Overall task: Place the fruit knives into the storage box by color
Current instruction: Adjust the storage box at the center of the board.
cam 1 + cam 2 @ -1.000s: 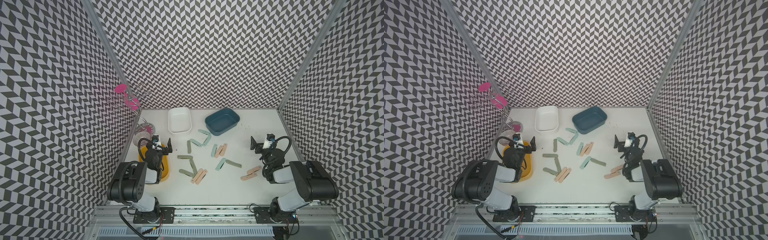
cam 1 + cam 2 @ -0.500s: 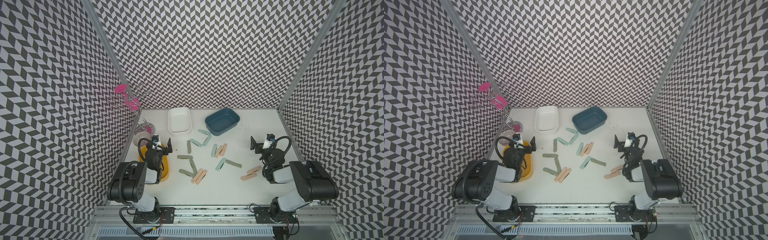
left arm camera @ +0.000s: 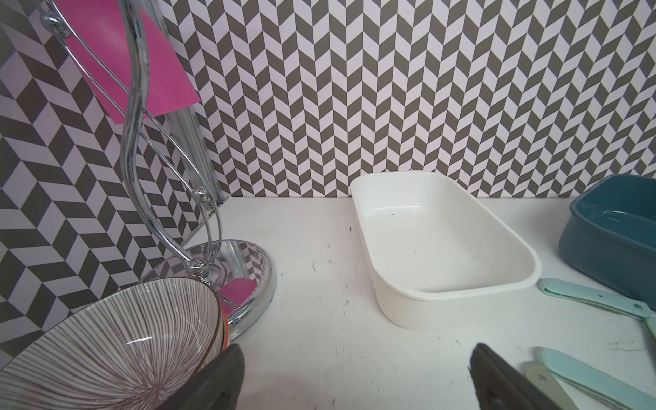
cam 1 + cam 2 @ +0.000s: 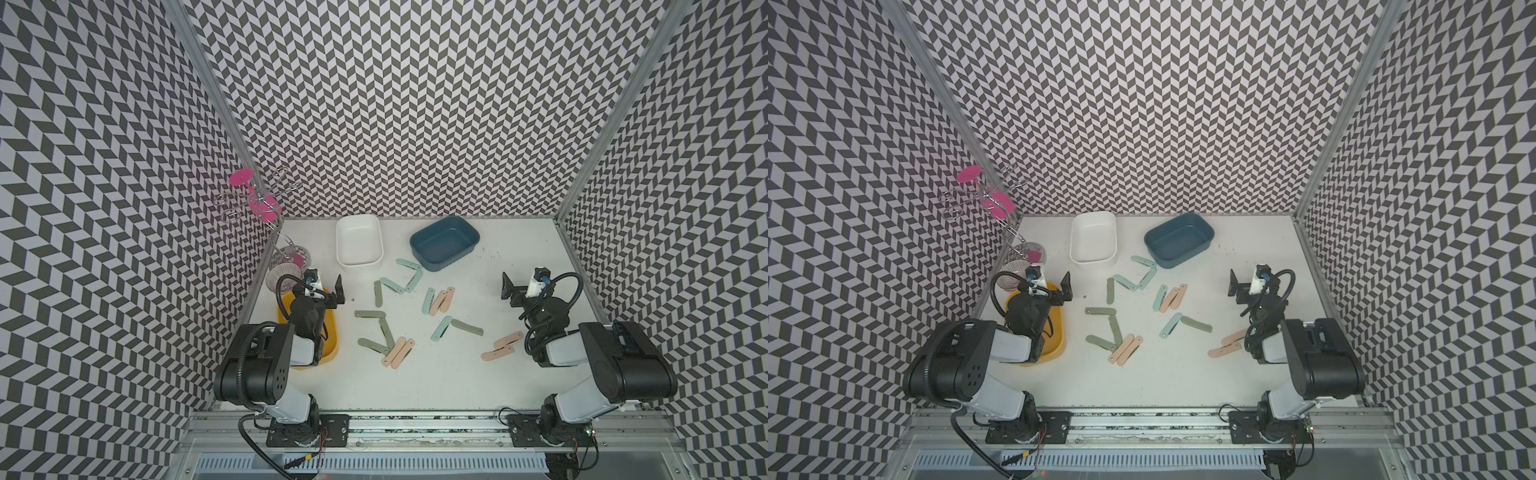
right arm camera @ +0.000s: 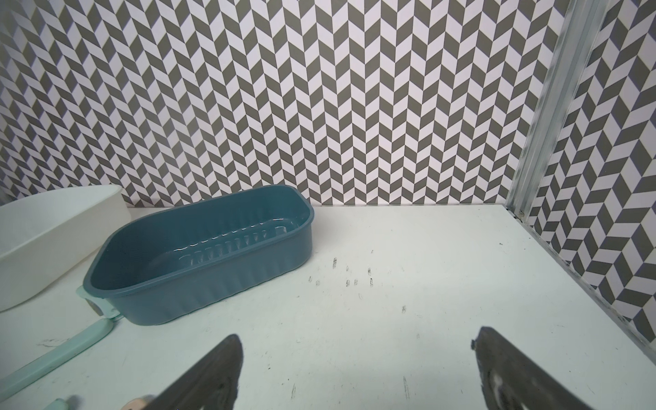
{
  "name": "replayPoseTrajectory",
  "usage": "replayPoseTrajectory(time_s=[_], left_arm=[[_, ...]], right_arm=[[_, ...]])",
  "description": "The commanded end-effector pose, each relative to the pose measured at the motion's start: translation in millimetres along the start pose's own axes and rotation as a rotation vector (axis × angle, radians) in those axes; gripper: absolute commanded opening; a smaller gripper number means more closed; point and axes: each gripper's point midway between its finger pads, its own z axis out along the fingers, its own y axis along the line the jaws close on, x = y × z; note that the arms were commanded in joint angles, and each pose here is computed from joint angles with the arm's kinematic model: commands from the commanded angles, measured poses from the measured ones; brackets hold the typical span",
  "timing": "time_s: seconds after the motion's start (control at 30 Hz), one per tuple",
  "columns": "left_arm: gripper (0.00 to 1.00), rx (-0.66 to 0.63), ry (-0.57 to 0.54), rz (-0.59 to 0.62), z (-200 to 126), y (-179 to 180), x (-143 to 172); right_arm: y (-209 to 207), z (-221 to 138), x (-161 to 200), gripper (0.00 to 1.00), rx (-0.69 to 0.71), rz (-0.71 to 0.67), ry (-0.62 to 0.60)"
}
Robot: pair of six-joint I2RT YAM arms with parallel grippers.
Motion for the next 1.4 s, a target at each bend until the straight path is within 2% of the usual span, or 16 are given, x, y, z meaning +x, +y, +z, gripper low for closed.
replayPoseTrajectory(time_s=[0.0, 0.17, 0.27, 0.33, 0.5, 0.63, 0.83, 0.9, 1.03, 1.1, 1.2, 1.37], left_arm=[[1.0, -0.005, -0.032, 0.002, -1.0, 0.8, -8.6], [1.0, -0.098, -0.051, -0.052, -7.1, 19.9, -19.9], [1.0, -0.127, -0.011, -0.053, -3.9, 25.2, -24.3], [1.0, -0.168, 0.016, -0.055, -4.1, 32.0, -24.1], [1.0, -0.263, 0.071, -0.092, -9.3, 50.1, -21.8], [1.0, -0.289, 0.062, -0.149, -12.2, 54.1, -33.9], [1.0, -0.313, 0.086, -0.29, -11.2, 56.5, -49.4], [1.0, -0.297, 0.093, -0.342, -10.3, 53.2, -54.8], [0.99, -0.222, 0.115, -0.451, -8.1, 36.6, -65.6], [0.99, -0.173, 0.133, -0.482, -6.3, 23.7, -73.0], [0.99, -0.088, 0.166, -0.488, -4.8, -3.2, -83.8], [0.99, 0.038, 0.224, -0.42, -7.9, -52.9, -93.9]], right_arm=[[-3.6, -0.5, -13.3, 1.0, 0.023, 0.001, -0.054], [-17.4, -5.9, -27.1, 1.0, 0.104, 0.034, -0.07], [-23.3, -10.9, -34.8, 1.0, 0.141, 0.044, -0.084], [-35.6, -14.2, -40.5, 1.0, 0.214, 0.077, -0.09], [-66.4, -12.2, -38.3, 1.0, 0.406, 0.193, 0.016], [-66.9, -2.5, -38.7, 1.0, 0.426, 0.268, 0.101], [-46.2, 2.9, -58.9, 1.0, 0.317, 0.504, 0.101], [-29.3, 4.7, -70.4, 1.0, 0.203, 0.511, 0.083], [7.1, 14.0, -86.0, 1.0, -0.006, 0.493, 0.13], [23.4, 19.5, -93.0, 0.96, -0.096, 0.489, 0.166], [40.5, 30.9, -97.6, 0.9, -0.178, 0.512, 0.24], [56.3, 51.3, -94.9, 0.88, -0.198, 0.537, 0.363]])
